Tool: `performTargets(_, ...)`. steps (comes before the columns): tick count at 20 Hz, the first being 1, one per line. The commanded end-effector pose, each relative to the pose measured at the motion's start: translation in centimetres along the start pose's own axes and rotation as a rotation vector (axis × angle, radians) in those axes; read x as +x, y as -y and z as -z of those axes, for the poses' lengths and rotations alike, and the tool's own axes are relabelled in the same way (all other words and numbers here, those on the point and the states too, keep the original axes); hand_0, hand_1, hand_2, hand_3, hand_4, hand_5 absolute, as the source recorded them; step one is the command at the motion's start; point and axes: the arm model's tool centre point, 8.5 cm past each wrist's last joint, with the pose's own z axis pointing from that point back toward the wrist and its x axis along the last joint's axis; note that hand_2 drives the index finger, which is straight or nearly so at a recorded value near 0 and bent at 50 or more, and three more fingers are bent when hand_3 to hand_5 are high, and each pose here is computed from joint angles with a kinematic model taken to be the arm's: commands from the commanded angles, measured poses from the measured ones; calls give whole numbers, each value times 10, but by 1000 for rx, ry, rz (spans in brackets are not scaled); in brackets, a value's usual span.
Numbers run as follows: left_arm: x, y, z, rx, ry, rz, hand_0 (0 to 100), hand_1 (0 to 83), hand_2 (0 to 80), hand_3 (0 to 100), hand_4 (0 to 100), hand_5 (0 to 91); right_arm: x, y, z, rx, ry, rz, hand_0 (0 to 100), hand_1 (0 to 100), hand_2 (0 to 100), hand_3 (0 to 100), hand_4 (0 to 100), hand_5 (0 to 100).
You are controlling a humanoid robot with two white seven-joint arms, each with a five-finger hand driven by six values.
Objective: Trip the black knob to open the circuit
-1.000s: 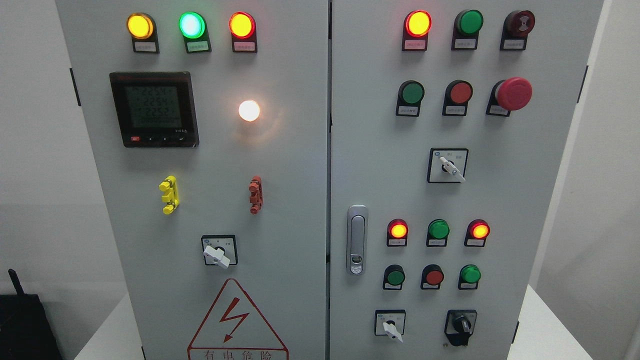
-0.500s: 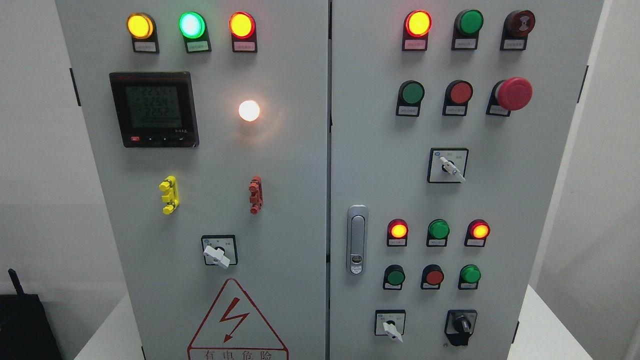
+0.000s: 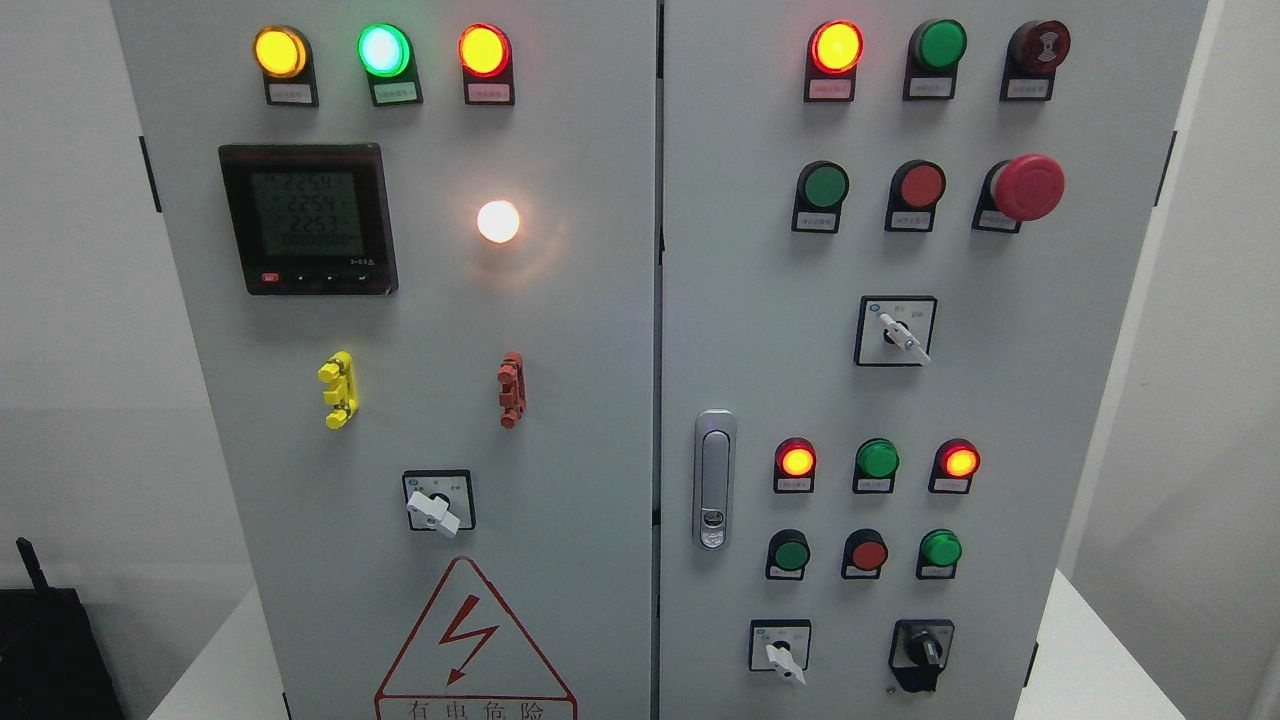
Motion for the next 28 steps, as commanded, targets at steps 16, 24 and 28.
performTargets(16, 2, 1, 0, -1, 5, -4, 120, 389, 0, 0, 0, 0, 61, -5, 44, 27, 127, 3, 0, 74, 0, 1000, 1000, 997)
performTargets(24, 2, 1, 0, -1, 5, -4, 120, 389, 0, 0, 0, 0, 80, -2, 68, 20, 161, -9, 0, 71, 0, 1000, 1000, 998)
performTargets(28, 2, 1, 0, -1, 5, -4, 120, 389, 0, 0, 0, 0, 94, -1, 79, 17, 184, -12, 0, 70, 0, 1000, 1000, 998)
